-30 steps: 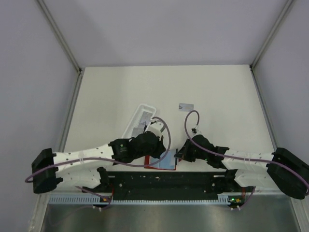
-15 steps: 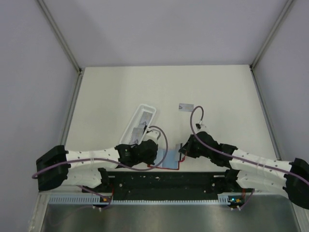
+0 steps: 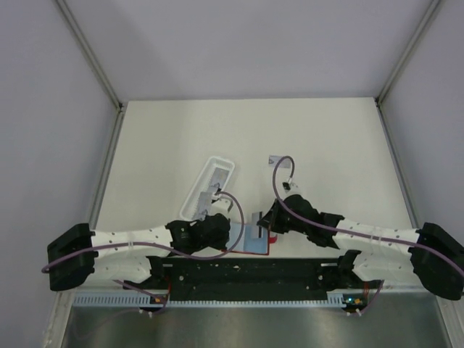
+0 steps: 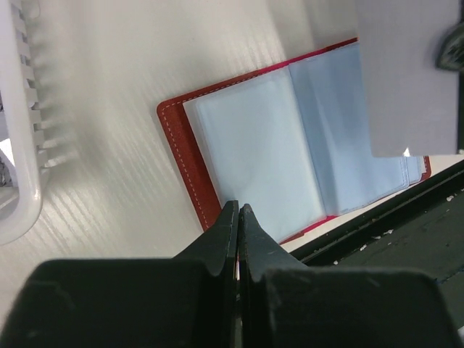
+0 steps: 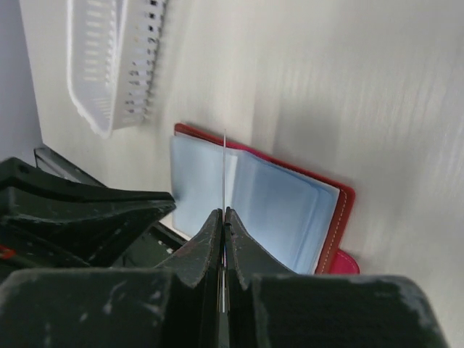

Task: Put the credit cards into the card holder
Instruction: Adjust the card holder at the center of the board, then insert the credit card into the card holder.

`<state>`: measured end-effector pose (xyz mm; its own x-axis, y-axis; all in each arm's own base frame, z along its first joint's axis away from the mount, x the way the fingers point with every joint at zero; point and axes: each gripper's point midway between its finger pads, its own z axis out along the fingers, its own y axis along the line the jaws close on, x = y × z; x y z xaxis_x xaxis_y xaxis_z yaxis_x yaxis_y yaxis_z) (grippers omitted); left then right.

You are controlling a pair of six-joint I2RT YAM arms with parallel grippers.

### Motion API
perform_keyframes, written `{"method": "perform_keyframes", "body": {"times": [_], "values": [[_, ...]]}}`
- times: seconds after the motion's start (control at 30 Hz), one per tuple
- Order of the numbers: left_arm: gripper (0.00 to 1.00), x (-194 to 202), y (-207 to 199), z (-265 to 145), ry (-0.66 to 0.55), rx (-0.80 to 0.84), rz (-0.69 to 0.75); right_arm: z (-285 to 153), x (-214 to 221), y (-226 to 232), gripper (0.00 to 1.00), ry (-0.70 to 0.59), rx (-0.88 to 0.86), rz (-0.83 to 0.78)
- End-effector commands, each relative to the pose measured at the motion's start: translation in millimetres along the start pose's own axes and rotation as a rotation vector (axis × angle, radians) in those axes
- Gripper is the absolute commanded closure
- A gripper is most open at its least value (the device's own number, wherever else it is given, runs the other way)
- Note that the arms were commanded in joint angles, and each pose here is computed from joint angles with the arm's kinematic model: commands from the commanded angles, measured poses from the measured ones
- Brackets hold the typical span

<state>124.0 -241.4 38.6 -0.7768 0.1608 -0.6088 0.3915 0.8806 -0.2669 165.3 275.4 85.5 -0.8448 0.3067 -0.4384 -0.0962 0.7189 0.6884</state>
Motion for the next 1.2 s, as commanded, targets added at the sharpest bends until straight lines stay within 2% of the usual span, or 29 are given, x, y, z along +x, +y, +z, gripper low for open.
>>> {"method": "perform_keyframes", "body": {"times": [0.0, 0.33, 0.7, 1.17], "values": [[1.00, -2, 4, -4, -0.036, -0.002, -0.050, 10, 16, 18, 1.00, 0.011, -0.124, 0.053], [1.00, 6, 17, -3, -0.038, -0.029, -0.070, 11, 38, 25, 1.00, 0.026, -0.199, 0.069], [1.00, 13, 20, 2, -0.011, -0.049, -0.066, 13, 46, -1, 1.00, 0.027, -0.115, 0.152], [1.00, 15, 20, 3, -0.005, -0.051, -0.064, 20, 58, -2, 1.00, 0.067, -0.139, 0.188]]}}
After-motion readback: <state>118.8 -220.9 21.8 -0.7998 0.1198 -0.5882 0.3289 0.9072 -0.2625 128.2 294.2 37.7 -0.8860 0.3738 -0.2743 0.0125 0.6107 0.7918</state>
